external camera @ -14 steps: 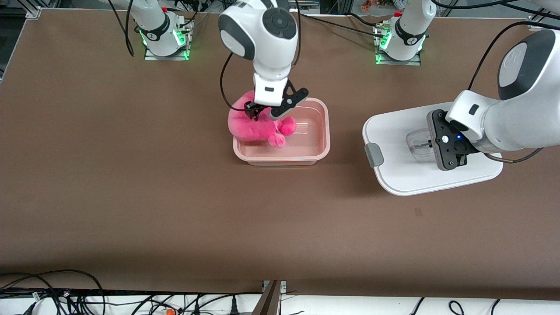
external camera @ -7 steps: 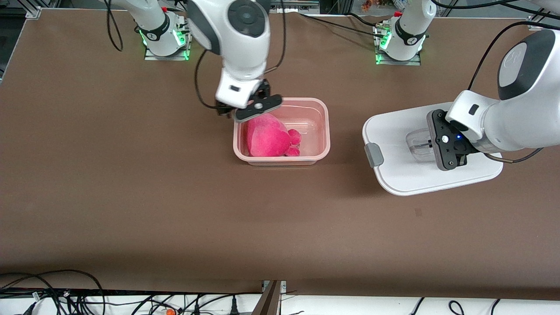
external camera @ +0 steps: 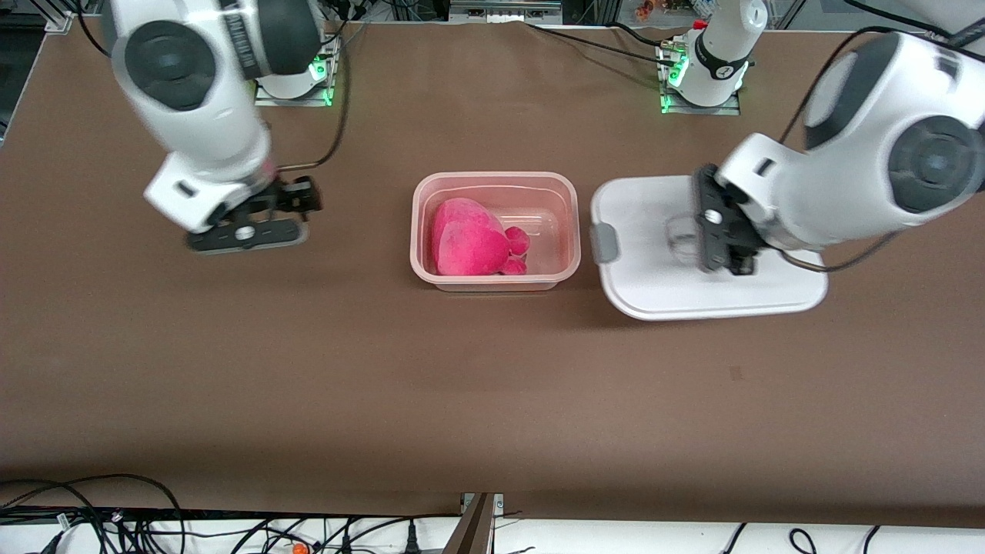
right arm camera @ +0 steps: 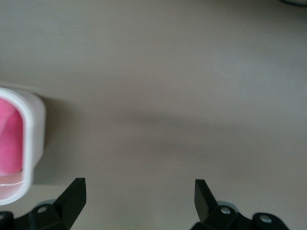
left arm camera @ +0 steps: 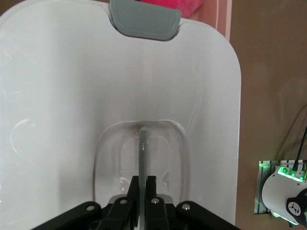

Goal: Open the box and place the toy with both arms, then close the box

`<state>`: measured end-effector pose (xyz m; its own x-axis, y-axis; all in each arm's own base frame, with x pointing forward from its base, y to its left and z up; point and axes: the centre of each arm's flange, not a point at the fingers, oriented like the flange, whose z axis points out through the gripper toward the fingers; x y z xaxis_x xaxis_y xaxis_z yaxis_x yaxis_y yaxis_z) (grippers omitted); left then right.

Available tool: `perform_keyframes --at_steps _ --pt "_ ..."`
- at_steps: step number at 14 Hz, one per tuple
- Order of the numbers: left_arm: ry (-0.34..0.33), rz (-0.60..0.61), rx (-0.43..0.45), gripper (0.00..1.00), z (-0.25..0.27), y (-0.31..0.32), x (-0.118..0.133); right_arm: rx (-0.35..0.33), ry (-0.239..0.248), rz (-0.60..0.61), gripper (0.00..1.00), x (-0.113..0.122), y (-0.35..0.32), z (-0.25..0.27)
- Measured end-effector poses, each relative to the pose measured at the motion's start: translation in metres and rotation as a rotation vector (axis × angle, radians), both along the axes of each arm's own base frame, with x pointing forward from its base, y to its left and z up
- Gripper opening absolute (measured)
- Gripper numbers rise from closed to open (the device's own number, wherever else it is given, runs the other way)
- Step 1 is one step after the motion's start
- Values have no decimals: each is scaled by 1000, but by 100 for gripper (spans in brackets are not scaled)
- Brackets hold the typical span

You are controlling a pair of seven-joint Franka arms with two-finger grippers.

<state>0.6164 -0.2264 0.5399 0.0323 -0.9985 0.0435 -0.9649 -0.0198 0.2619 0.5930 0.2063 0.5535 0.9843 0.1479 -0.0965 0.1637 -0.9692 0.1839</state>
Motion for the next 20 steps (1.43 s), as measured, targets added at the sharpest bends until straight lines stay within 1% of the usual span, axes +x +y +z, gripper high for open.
perform_keyframes --at_steps 1,2,4,5,7,9,11,13,14,17,20 --pt "13 -26 4 7 -6 -35 -12 14 12 -34 100 7 -30 3" --pt "25 -20 19 7 -16 -75 -26 31 30 -61 100 11 -60 7" --pt "31 42 30 7 -43 -142 -46 55 44 -98 100 15 -106 13" --pt "33 64 23 7 -62 -170 -53 56 50 -120 100 15 -124 16" --pt "46 70 -18 7 -102 -214 -61 57 71 -150 100 11 -144 21" --pt "49 67 -42 7 -138 -248 -70 71 75 -173 100 7 -160 28" --pt "65 69 -41 7 -167 -261 -73 110 90 -169 100 3 -167 32" --pt "62 82 -52 7 -184 -262 -66 164 112 -139 100 -5 -163 38" --pt "62 84 -54 7 -187 -262 -65 180 109 -123 100 -10 -162 44" --pt "65 76 -52 7 -189 -266 -68 189 77 -113 100 -30 -167 66" --pt "82 52 -43 7 -202 -266 -72 200 33 -127 100 -58 -182 97"
